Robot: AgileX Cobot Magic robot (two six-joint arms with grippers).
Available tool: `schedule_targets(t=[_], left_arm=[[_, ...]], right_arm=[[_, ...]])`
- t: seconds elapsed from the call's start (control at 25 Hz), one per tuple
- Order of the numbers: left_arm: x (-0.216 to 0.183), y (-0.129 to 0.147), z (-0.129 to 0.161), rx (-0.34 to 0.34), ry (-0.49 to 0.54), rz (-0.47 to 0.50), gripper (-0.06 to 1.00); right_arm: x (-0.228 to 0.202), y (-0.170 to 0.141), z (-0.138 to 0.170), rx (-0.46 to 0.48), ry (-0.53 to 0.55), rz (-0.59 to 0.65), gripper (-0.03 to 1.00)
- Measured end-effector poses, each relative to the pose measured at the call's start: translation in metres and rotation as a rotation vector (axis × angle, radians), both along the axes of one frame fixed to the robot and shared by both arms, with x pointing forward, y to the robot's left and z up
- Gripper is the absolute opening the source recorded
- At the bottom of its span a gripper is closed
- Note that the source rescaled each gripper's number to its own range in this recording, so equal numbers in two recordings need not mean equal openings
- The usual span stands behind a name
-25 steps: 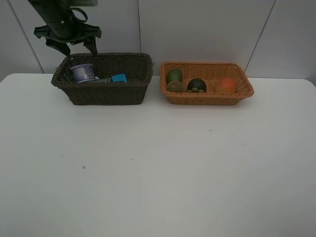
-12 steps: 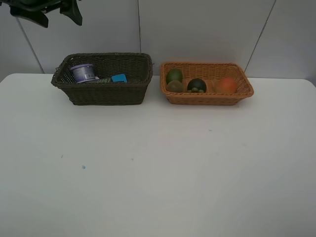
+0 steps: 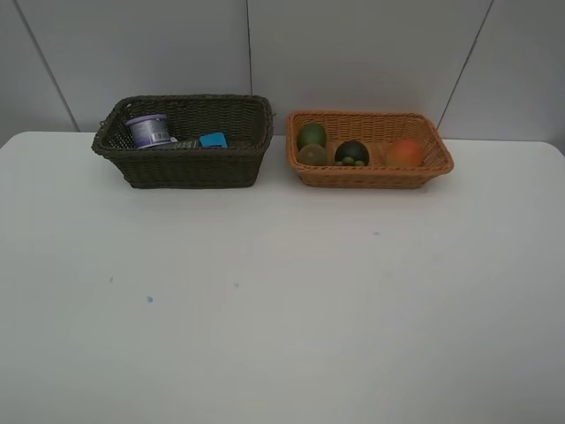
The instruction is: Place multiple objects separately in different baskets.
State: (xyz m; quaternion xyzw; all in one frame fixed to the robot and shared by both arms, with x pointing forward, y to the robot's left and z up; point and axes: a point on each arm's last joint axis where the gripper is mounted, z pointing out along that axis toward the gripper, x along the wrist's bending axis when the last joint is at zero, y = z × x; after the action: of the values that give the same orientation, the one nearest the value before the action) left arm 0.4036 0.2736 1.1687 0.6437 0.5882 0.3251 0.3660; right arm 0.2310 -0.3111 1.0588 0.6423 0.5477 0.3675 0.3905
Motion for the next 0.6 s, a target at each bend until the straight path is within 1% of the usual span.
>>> schedule_targets(t=[0.12,0.16,0.24,0.28,0.32,0.4,0.44,0.48,0.52,0.6], left_arm=[[-0.049,0.013,0.009,-0.009,-0.065,0.014,0.94],[-0.049,0.013,0.009,-0.009,-0.065,0.014,0.94],[-0.077,0.02,0.012,-0.016,-0.084,0.025,0.94],[-0.102,0.026,0.012,-0.02,-0.097,0.037,0.94],[-0.114,0.029,0.012,-0.023,-0.107,0.043,0.94],[-0.136,0.035,0.01,-0.03,-0.119,0.054,0.94],[-0.136,0.035,0.01,-0.03,-0.119,0.054,0.94],[-0.145,0.037,0.008,-0.032,-0.12,0.058,0.94],[-0.163,0.042,0.004,-0.039,-0.123,0.07,0.94],[-0.178,0.045,0.0,-0.043,-0.132,0.09,0.94]], right_arm=[[0.0,0.0,0.0,0.0,0.0,0.0,1.0],[0.0,0.0,0.0,0.0,0.0,0.0,1.0],[0.0,0.0,0.0,0.0,0.0,0.0,1.0],[0.0,0.0,0.0,0.0,0.0,0.0,1.0],[0.0,0.0,0.0,0.0,0.0,0.0,1.0],[0.0,0.0,0.0,0.0,0.0,0.0,1.0],[0.0,0.0,0.0,0.0,0.0,0.0,1.0],[0.0,0.0,0.0,0.0,0.0,0.0,1.0],[0.0,0.0,0.0,0.0,0.0,0.0,1.0],[0.0,0.0,0.0,0.0,0.0,0.0,1.0]])
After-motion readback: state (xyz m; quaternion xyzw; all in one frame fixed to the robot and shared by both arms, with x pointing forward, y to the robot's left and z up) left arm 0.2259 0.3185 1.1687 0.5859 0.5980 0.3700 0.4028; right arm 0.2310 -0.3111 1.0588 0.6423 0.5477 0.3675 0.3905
